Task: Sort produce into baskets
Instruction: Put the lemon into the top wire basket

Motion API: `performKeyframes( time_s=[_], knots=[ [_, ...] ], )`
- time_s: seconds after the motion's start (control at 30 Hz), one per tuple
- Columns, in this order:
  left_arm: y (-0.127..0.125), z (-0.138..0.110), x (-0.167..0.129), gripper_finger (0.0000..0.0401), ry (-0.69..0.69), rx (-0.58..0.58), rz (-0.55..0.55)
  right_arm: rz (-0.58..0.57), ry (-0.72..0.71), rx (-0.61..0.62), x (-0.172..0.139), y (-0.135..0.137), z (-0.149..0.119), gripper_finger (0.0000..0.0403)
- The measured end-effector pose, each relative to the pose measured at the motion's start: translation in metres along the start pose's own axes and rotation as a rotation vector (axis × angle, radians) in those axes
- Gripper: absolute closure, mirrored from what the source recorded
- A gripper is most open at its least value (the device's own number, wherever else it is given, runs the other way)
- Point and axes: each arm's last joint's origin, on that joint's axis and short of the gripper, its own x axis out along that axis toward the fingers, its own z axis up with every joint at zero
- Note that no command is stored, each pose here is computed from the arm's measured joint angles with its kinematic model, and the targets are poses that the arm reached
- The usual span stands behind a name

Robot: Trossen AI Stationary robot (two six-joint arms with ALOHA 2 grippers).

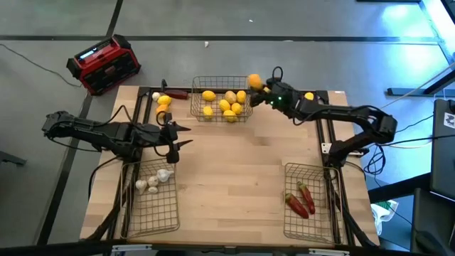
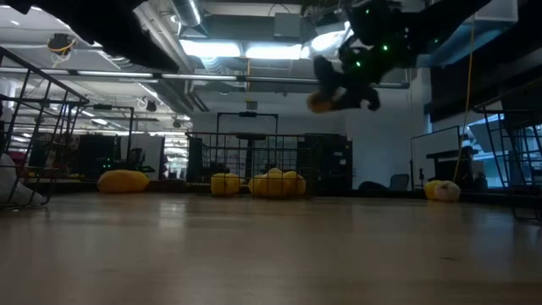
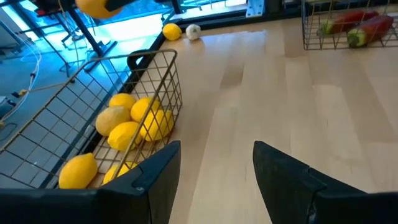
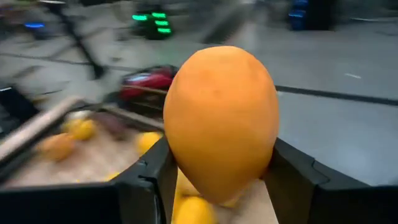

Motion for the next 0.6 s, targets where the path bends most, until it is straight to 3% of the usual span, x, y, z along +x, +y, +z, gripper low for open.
performKeyframes(
  time_s=[0.13,0.43,0.6],
  knots=[
    [0.000,0.002,0.000,0.0203,-0.022,-0.001,0.001,0.155,-0.035,-0.035,-0.001,0.014,0.002,0.0219],
    [0.000,0.005,0.000,0.0203,-0.046,-0.009,0.003,0.334,-0.120,-0.132,-0.011,0.036,0.008,0.0219],
    [0.000,0.007,0.000,0.0203,-0.070,-0.019,0.004,0.405,-0.154,-0.225,-0.017,0.063,0.022,0.0219]
  ],
)
